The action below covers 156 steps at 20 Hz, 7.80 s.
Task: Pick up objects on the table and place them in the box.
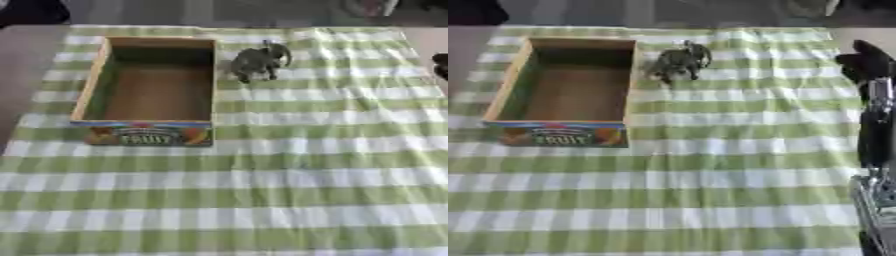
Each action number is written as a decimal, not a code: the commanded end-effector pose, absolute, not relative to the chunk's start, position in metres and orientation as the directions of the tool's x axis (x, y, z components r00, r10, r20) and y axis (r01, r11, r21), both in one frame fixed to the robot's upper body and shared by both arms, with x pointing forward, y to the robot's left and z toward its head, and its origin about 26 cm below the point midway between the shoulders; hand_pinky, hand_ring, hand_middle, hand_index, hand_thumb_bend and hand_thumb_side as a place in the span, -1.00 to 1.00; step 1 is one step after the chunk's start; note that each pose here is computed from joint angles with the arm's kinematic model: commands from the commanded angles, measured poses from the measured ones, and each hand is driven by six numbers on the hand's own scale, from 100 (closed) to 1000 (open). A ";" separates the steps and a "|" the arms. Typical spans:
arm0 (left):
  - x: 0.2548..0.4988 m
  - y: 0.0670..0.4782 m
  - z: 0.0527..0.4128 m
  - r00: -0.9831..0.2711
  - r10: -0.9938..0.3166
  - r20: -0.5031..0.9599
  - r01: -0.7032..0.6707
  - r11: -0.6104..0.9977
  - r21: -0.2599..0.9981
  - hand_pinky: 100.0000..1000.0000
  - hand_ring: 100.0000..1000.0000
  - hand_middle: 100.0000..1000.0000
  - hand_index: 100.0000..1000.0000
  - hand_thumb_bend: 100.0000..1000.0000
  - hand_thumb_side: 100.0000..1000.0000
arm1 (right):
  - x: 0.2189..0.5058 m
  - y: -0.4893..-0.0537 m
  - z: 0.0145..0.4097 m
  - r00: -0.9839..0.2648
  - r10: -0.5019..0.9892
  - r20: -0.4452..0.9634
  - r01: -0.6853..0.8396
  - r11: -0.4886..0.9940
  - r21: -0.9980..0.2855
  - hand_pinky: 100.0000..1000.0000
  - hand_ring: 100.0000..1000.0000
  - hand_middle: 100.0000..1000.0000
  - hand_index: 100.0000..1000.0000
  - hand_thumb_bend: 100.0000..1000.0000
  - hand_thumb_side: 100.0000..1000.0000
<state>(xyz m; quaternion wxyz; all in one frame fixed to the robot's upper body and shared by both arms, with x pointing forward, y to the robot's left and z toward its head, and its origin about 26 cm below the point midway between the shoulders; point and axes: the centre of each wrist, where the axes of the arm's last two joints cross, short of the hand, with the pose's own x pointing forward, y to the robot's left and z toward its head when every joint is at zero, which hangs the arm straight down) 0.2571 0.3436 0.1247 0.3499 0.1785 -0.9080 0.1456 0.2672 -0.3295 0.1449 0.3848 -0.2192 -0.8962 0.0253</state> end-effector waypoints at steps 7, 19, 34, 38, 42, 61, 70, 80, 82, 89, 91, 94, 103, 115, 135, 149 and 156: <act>0.256 0.344 0.134 -0.714 -0.229 0.662 -0.416 0.899 -0.138 -0.52 -0.44 0.20 -0.23 -1.00 0.48 | 0.268 -0.333 0.162 -0.645 0.445 0.621 0.378 0.892 -0.246 0.69 0.64 0.32 0.72 -1.00 1.00; 0.257 0.344 0.135 -0.716 -0.230 0.659 -0.402 0.908 -0.120 -0.53 -0.45 0.20 -0.25 -1.00 0.48 | 0.291 -0.321 0.243 -0.761 0.567 0.316 0.358 0.773 -0.524 0.73 0.73 0.48 0.80 -1.00 0.99; 0.258 0.341 0.135 -0.722 -0.217 0.657 -0.374 0.921 -0.107 -0.54 -0.46 0.20 -0.28 -1.00 0.49 | 0.301 -0.332 0.348 -0.678 0.733 0.050 0.356 0.388 -0.850 0.83 0.85 0.69 0.95 -1.00 0.98; 0.258 0.340 0.134 -0.719 -0.216 0.661 -0.370 0.923 -0.101 -0.54 -0.46 0.20 -0.28 -1.00 0.48 | 0.324 -0.342 0.357 -0.639 0.769 -0.017 0.304 0.231 -0.924 0.87 0.88 0.74 1.00 -1.00 0.88; 0.258 0.340 0.135 -0.719 -0.214 0.661 -0.366 0.925 -0.099 -0.54 -0.46 0.20 -0.29 -1.00 0.48 | 0.347 -0.349 0.363 -0.624 0.779 -0.068 0.245 0.112 -0.963 0.90 0.91 0.74 1.00 -1.00 0.80; 0.259 0.338 0.135 -0.719 -0.205 0.663 -0.350 0.932 -0.091 -0.54 -0.46 0.20 -0.30 -1.00 0.50 | 0.419 -0.335 0.356 -0.583 0.786 -0.206 0.016 -0.243 -0.970 0.99 1.00 0.88 1.00 -0.20 0.04; 0.260 0.336 0.135 -0.722 -0.195 0.664 -0.339 0.936 -0.095 -0.55 -0.47 0.21 -0.31 -1.00 0.50 | 0.444 -0.312 0.341 -0.550 0.799 -0.243 -0.035 -0.313 -0.949 0.98 1.00 0.92 1.00 0.04 0.05; 0.261 0.334 0.136 -0.728 -0.182 0.661 -0.327 0.940 -0.101 -0.54 -0.47 0.21 -0.32 -1.00 0.51 | 0.464 -0.303 0.318 -0.443 0.852 -0.278 -0.037 -0.328 -0.944 0.98 1.00 0.94 1.00 0.09 0.16; 0.261 0.334 0.136 -0.729 -0.181 0.660 -0.325 0.940 -0.101 -0.54 -0.47 0.21 -0.32 -1.00 0.51 | 0.467 -0.304 0.316 -0.415 0.865 -0.282 -0.023 -0.320 -0.947 0.97 1.00 0.94 1.00 0.02 0.17; 0.263 0.333 0.138 -0.736 -0.178 0.653 -0.317 0.943 -0.099 -0.54 -0.47 0.21 -0.32 -1.00 0.51 | 0.470 -0.307 0.317 -0.348 0.887 -0.302 0.015 -0.317 -0.948 0.97 1.00 0.95 1.00 -0.12 0.22; 0.263 0.333 0.139 -0.738 -0.177 0.652 -0.314 0.944 -0.100 -0.54 -0.47 0.21 -0.32 -1.00 0.51 | 0.471 -0.308 0.317 -0.331 0.892 -0.308 0.018 -0.320 -0.947 0.97 1.00 0.96 1.00 -0.11 0.21; 0.263 0.333 0.139 -0.739 -0.177 0.650 -0.313 0.945 -0.099 -0.55 -0.47 0.21 -0.33 -1.00 0.52 | 0.472 -0.309 0.315 -0.318 0.890 -0.327 0.004 -0.344 -0.939 0.96 1.00 0.95 1.00 -0.11 0.19; 0.264 0.332 0.140 -0.742 -0.176 0.647 -0.309 0.946 -0.097 -0.55 -0.47 0.21 -0.34 -1.00 0.52 | 0.474 -0.312 0.312 -0.281 0.891 -0.356 -0.010 -0.374 -0.927 0.96 1.00 0.92 1.00 -0.22 0.16; 0.263 0.333 0.139 -0.739 -0.181 0.649 -0.317 0.943 -0.098 -0.55 -0.48 0.21 -0.35 -1.00 0.53 | 0.479 -0.318 0.301 -0.251 0.884 -0.395 -0.008 -0.410 -0.912 0.93 0.94 0.75 0.86 -0.57 -0.05; 0.263 0.333 0.139 -0.732 -0.183 0.656 -0.320 0.943 -0.094 -0.54 -0.47 0.21 -0.35 -1.00 0.53 | 0.477 -0.306 0.312 -0.323 0.878 -0.353 0.053 -0.355 -0.933 0.89 0.85 0.42 0.55 -0.94 -0.37; 0.263 0.334 0.139 -0.726 -0.179 0.664 -0.320 0.942 -0.096 -0.53 -0.46 0.21 -0.33 -1.00 0.52 | 0.473 -0.296 0.322 -0.345 0.881 -0.324 0.139 -0.294 -0.946 0.82 0.74 0.10 0.32 -1.00 -0.57; 0.263 0.335 0.140 -0.725 -0.179 0.665 -0.319 0.943 -0.094 -0.52 -0.45 0.20 -0.30 -1.00 0.58 | 0.466 -0.278 0.341 -0.405 0.853 -0.330 0.195 -0.272 -0.942 0.82 0.74 0.11 0.32 -1.00 -0.11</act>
